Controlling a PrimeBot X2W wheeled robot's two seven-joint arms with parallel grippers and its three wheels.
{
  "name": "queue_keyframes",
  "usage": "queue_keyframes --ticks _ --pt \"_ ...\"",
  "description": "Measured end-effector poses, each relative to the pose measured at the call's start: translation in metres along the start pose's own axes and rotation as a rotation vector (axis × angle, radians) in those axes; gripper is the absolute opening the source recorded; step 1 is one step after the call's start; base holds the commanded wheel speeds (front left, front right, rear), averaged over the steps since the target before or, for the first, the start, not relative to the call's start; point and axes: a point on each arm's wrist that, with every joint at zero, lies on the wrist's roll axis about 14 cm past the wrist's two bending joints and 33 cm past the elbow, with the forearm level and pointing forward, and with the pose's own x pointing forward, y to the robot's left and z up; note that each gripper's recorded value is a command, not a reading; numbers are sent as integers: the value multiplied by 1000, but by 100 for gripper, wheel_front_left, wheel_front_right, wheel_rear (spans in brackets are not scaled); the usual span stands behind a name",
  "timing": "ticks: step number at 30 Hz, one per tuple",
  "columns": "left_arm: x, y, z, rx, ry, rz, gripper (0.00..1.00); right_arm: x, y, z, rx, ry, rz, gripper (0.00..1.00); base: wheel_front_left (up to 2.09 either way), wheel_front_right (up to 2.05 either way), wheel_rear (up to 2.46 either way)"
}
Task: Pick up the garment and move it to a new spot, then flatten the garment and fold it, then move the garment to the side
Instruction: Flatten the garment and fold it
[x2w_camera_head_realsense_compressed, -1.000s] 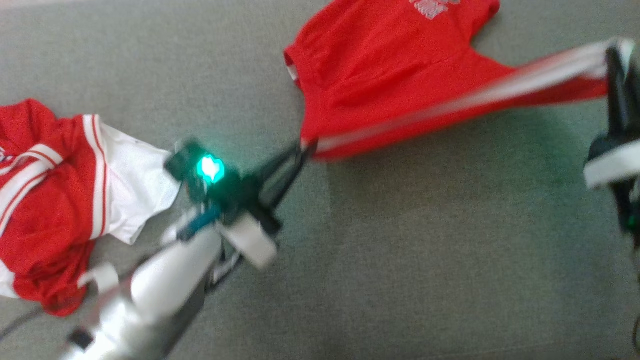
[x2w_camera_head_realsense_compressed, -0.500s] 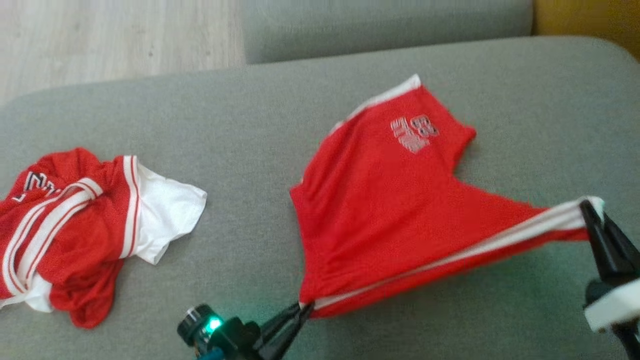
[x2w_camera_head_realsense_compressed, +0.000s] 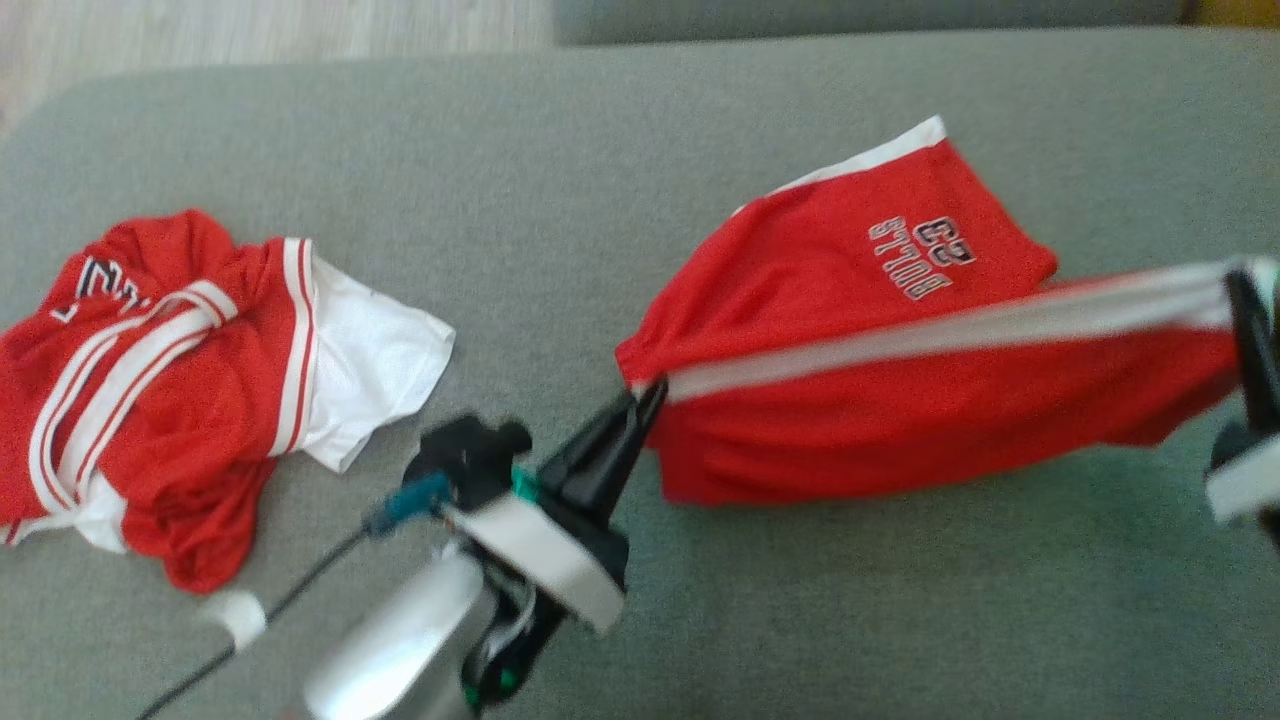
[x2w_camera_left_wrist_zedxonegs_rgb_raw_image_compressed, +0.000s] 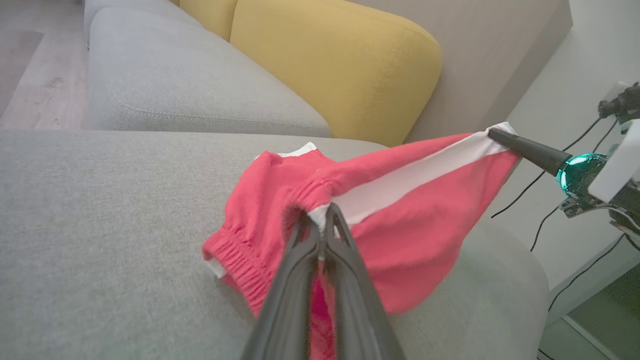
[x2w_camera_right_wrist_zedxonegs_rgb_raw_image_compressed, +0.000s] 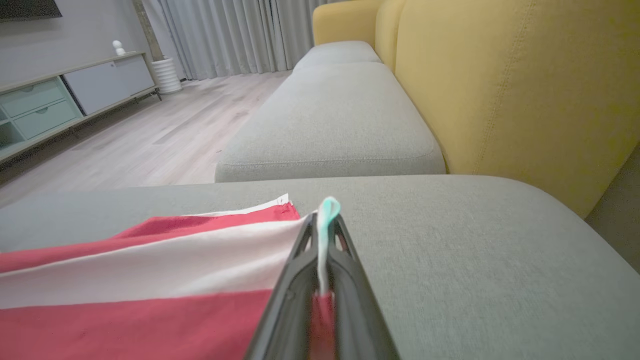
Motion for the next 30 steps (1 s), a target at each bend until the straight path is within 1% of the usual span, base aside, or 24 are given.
queue_keyframes --ticks 3,5,7,12,14,15,18,28,29,30 --pt "14 17 6 -35 0 26 0 36 6 4 -31 9 34 0 0 0 0" --pt "19 33 3 -38 16 52 0 60 12 6 -46 17 58 0 0 0 0" --pt "22 46 -1 -46 32 79 0 81 19 4 -67 34 83 0 0 0 0" --pt "28 67 -8 -72 49 121 0 121 29 -11 -98 105 119 0 0 0 0" --pt "29 70 -9 -74 53 127 0 127 31 -15 -106 120 125 0 0 0 0" --pt "31 76 -9 -80 53 138 0 138 34 -22 -118 145 135 0 0 0 0" --pt "35 84 -12 -90 67 153 0 154 38 -28 -134 161 147 0 0 0 0" --pt "40 101 -28 -106 103 191 0 186 50 -48 -148 200 177 0 0 0 0" --pt "41 102 -29 -104 106 192 0 187 50 -50 -148 203 178 9 0 0 0" --pt "41 104 -31 -105 110 196 31 190 51 -52 -141 202 180 66 0 0 0"
